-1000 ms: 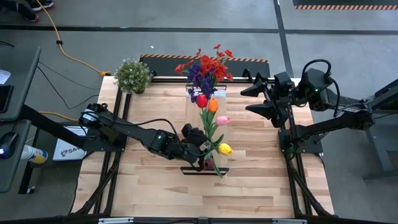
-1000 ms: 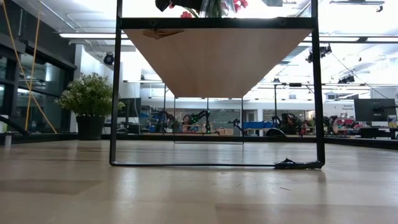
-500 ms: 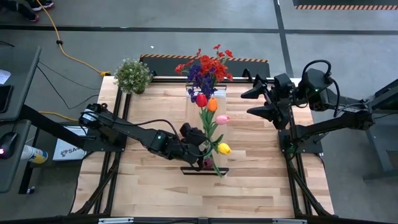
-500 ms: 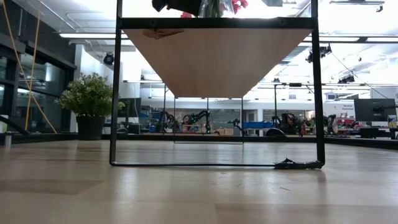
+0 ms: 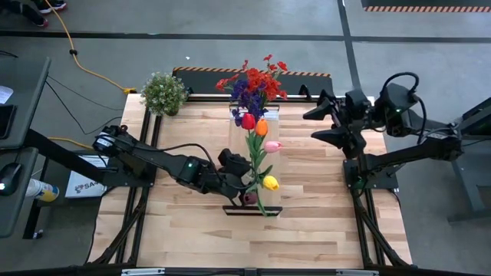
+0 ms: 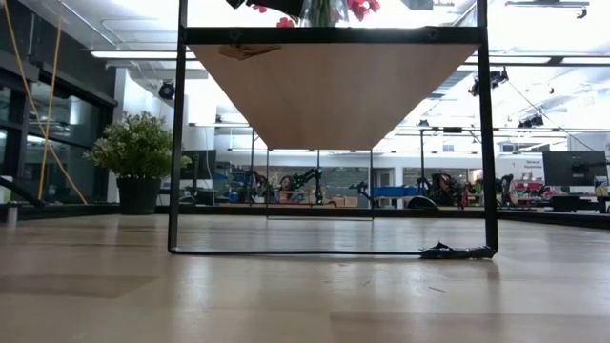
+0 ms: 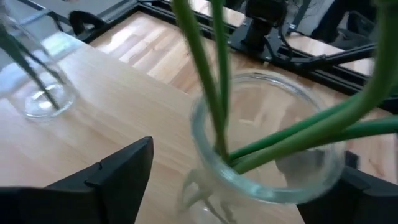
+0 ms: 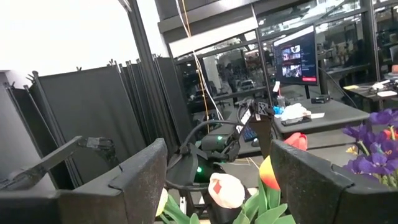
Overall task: Pick and place flowers into a vace then onto a shelf
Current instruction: Put the transparent vase on the shelf
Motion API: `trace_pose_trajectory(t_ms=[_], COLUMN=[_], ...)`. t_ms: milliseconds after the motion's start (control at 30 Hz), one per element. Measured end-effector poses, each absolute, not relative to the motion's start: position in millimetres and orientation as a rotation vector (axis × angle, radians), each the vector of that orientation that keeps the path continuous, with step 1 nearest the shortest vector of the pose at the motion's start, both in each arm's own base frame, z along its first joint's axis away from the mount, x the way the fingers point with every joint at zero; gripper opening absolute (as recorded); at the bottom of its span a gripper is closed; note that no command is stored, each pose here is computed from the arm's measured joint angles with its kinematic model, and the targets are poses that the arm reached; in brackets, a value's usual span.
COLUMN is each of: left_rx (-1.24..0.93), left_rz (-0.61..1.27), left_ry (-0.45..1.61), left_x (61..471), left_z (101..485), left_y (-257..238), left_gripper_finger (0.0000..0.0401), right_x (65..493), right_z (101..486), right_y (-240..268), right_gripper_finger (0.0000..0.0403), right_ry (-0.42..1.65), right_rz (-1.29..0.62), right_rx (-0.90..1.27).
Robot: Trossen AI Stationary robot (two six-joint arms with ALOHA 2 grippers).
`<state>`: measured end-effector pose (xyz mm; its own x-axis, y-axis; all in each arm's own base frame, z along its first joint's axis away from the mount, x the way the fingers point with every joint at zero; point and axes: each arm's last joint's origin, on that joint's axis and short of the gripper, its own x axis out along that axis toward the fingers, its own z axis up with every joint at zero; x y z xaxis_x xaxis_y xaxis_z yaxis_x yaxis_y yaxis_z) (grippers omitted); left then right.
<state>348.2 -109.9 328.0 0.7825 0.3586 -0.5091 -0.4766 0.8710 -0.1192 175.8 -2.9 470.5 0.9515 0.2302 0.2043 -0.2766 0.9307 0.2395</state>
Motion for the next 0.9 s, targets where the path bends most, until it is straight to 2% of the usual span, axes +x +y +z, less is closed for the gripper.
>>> trace_pose_trajectory(t_ms=[400, 900], left_rx=[-0.236, -0.254], left_rz=[0.442, 0.485], left_ry=[0.565, 0.574], left_x=[342.8, 325.7], left_z=[325.0, 337.3], left_y=[-108.8, -101.8], left_gripper_finger=[0.0398, 0.0399], right_x=[159.5, 159.1], right_z=[477.0, 477.1], right_y=[-1.9, -1.9], right_gripper_finger=[0.0273, 0.0273], right_ry=[-0.218, -0.219], right_rz=[0.266, 0.266], right_rx=[0.256, 0.255])
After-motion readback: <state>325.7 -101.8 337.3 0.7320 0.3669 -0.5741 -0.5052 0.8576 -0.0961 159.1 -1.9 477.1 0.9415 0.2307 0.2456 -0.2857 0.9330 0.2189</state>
